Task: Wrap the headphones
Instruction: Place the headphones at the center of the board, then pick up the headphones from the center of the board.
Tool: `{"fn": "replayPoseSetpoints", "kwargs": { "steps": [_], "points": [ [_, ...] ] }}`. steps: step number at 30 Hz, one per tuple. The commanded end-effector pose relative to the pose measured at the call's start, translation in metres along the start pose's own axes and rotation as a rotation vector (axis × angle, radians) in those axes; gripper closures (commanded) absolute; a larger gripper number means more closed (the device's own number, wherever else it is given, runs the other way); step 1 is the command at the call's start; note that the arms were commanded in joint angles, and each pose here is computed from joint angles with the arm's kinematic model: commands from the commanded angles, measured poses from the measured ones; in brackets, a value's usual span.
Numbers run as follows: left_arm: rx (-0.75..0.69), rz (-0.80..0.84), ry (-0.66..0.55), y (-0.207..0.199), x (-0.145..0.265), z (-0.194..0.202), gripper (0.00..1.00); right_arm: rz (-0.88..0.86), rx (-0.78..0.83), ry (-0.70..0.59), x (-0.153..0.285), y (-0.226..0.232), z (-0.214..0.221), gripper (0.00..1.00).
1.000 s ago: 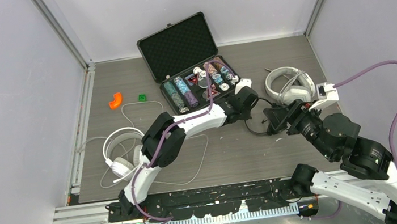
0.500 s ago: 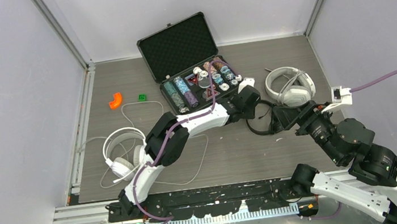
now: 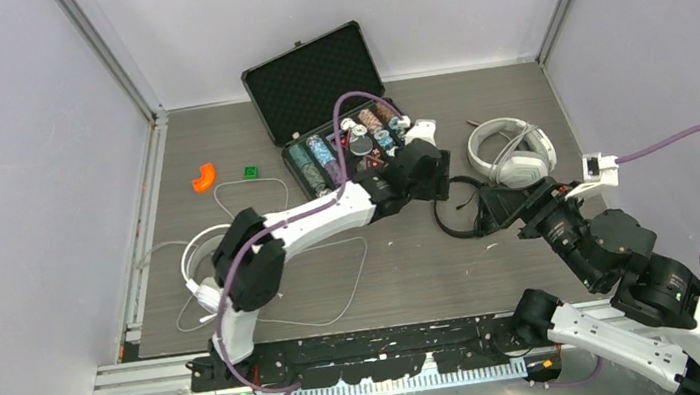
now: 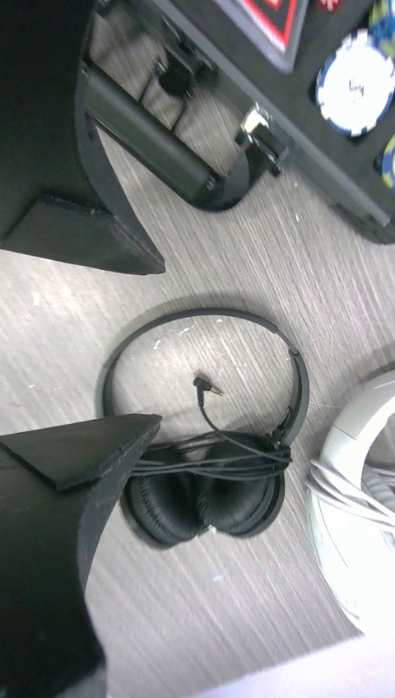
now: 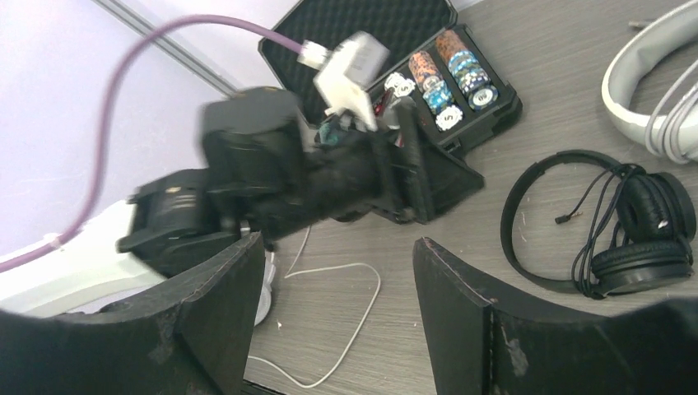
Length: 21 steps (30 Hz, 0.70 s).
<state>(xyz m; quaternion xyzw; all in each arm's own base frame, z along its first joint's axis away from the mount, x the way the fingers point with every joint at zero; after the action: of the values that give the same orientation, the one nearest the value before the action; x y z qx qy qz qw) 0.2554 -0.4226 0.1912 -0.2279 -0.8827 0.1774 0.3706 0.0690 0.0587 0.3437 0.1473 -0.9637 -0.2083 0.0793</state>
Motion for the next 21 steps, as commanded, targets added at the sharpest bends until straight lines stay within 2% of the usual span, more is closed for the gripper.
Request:
{"fn": "replayPoseSetpoints", "kwargs": {
  "steps": [1,3,4,5,9,12,17,21],
  "points": [
    [0.002,-0.019,-0.122,0.006,0.047,-0.033,0.32,0.045,-0.08,-0.004,-0.008,0.0,0.007,0.29],
    [-0.015,-0.093,-0.129,0.021,0.066,-0.036,0.17,0.049,-0.083,0.03,-0.012,0.002,0.014,0.29],
    [-0.031,-0.135,-0.136,0.029,0.078,-0.038,0.05,0.046,-0.079,0.049,-0.014,0.003,0.018,0.29],
    [-0.049,-0.179,-0.16,0.037,0.093,-0.043,0.01,0.043,-0.078,0.068,-0.017,0.004,0.021,0.29],
    [-0.115,-0.373,-0.212,0.068,0.145,-0.052,0.0,0.046,-0.072,0.122,-0.028,0.008,0.034,0.3],
    [-0.082,-0.538,-0.239,0.097,0.184,-0.053,0.0,0.046,-0.05,0.168,-0.039,0.012,0.048,0.3],
    [0.104,-0.686,-0.24,0.151,0.235,-0.048,0.0,-0.02,-0.037,0.247,-0.056,0.025,0.065,0.3],
    [0.218,-0.712,-0.25,0.191,0.271,-0.041,0.01,-0.036,-0.029,0.3,-0.065,0.03,0.076,0.3]
  ]
}}
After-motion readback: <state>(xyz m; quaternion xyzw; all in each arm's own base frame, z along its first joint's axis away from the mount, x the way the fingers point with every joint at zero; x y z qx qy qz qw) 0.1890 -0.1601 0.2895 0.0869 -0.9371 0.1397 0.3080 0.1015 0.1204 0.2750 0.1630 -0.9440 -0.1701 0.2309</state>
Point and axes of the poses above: each gripper's point midway between its finger pads, its own x axis back along the fingers, its own y axis along the line the jaws close on, z = x × y, the point moved 10 cm from there along x, back along the fingers, and after that the axes turned 14 degrees about x, right-handed, at the moved point
